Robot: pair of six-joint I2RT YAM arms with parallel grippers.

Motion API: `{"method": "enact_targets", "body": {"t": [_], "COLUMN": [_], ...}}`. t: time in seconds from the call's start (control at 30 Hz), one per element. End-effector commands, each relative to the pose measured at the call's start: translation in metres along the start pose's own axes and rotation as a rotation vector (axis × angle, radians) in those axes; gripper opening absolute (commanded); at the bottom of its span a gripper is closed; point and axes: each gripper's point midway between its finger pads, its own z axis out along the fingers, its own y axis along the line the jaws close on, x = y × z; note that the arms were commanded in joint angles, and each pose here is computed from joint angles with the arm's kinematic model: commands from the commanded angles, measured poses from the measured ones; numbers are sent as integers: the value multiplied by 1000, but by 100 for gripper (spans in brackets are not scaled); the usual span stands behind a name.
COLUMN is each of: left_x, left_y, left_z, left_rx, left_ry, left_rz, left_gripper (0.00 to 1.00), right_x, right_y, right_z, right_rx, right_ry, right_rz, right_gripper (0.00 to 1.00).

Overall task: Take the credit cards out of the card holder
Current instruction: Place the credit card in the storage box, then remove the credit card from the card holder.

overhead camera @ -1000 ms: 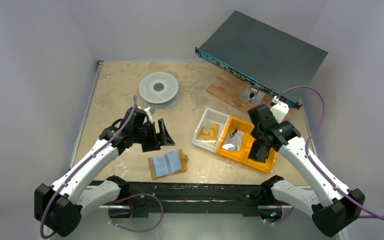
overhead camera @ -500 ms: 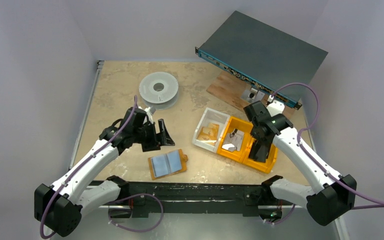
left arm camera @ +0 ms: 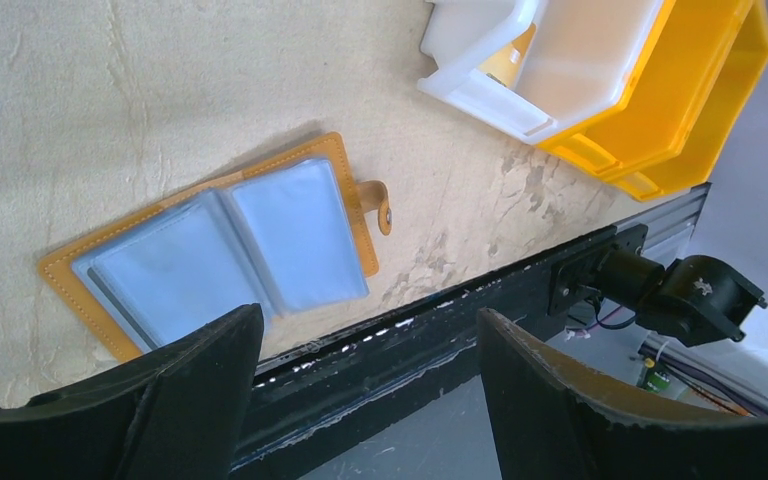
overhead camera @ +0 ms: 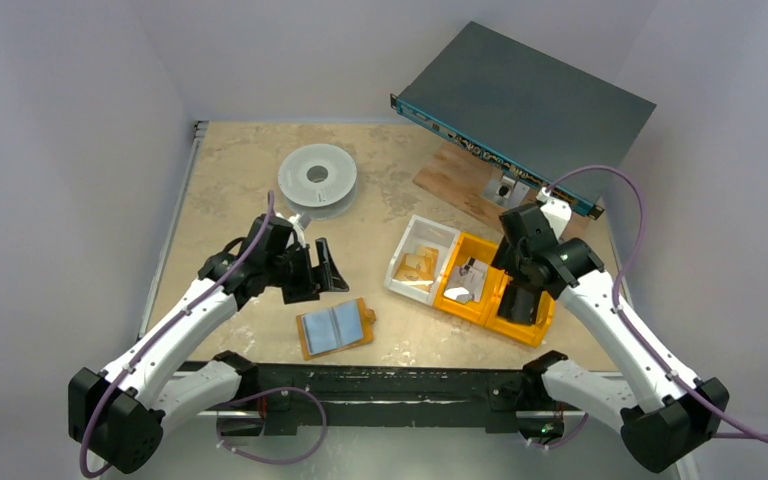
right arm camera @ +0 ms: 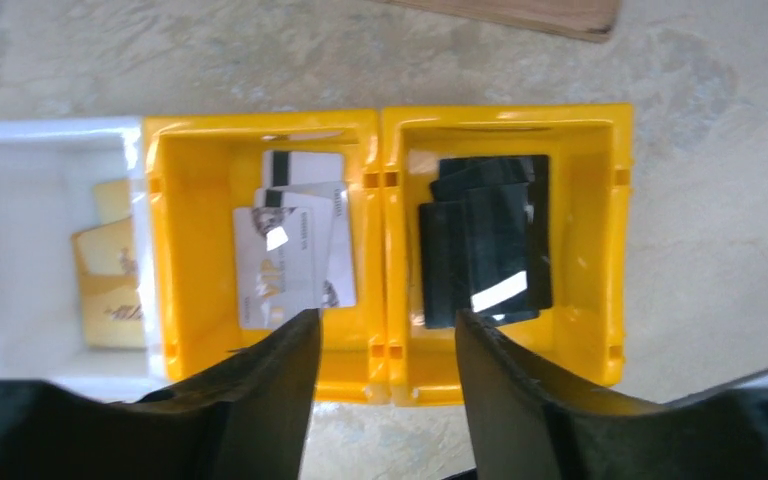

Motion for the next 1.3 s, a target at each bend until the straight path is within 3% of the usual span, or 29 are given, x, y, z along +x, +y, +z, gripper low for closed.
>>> {"method": "enact_targets", "body": {"t": [0.0,0.2,0.43,0.7,0.87,1.27], "left_x": [-15,-22,-26,-36,-40,-48], "left_y": [-4,20,47,68,67,84], "left_z": [-10,-22,-35,-39,-41,-48], "left_rx": [-18,-129,-244,-283,-213,-141], "left_ry": [-65,-131,-174,-188,-190,-211], "left_rz": [31,0,-24,-136,-218,-362], "left_gripper": [78,79,80,81,81,81], "right_x": [-14,14,92,162,214,262], "right_y": [39,106,178,244,278,315], "right_z": [-17,-42,-74,-113,-111,-86], "right_rx": [-227,-476,-673,-862,-860,-778], "right_ry": [-22,12,121,142,163,130], "right_rz": [3,-64,-280,-472,-615,-730], "right_gripper": [56,59,56,53,53,60]}}
